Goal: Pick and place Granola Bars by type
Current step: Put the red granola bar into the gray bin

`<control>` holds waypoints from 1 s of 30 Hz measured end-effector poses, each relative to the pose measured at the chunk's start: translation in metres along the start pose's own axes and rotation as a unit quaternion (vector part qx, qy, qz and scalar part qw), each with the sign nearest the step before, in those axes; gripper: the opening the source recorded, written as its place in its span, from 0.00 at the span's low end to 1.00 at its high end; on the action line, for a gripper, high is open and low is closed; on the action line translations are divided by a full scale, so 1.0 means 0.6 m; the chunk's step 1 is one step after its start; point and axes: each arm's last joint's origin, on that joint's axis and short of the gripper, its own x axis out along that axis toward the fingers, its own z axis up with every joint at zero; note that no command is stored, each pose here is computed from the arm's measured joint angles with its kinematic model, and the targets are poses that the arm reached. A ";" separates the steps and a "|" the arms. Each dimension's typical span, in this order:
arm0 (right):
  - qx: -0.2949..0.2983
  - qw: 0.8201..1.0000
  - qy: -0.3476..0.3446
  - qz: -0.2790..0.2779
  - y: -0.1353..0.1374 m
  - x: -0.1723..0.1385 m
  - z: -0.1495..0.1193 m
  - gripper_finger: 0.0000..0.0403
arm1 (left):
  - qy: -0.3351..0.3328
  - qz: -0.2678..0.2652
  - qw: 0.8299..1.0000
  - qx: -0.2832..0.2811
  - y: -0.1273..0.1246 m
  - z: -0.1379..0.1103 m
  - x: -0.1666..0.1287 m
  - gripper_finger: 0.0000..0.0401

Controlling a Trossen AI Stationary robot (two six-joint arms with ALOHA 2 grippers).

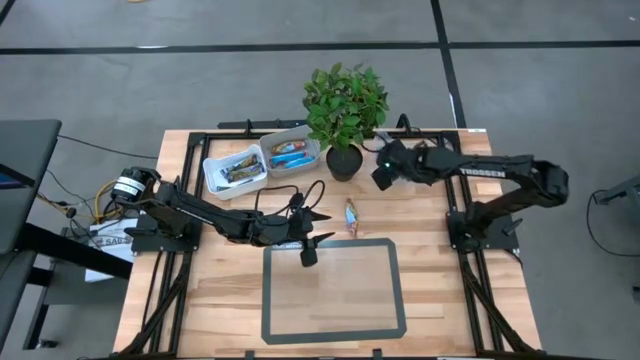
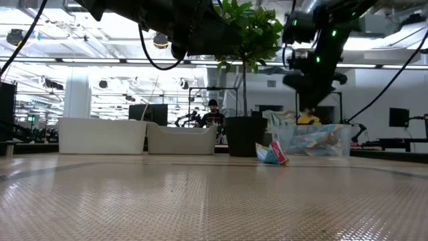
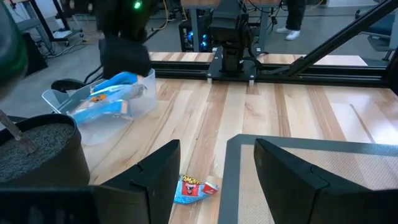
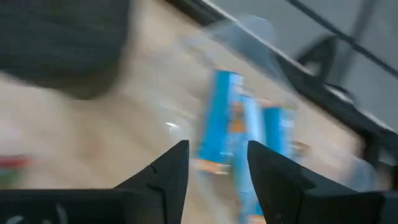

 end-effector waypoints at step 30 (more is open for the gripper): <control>-0.036 0.969 0.050 0.238 0.206 -0.007 -0.082 0.46 | 0.002 -0.011 1.000 0.001 -0.001 0.000 0.000 0.50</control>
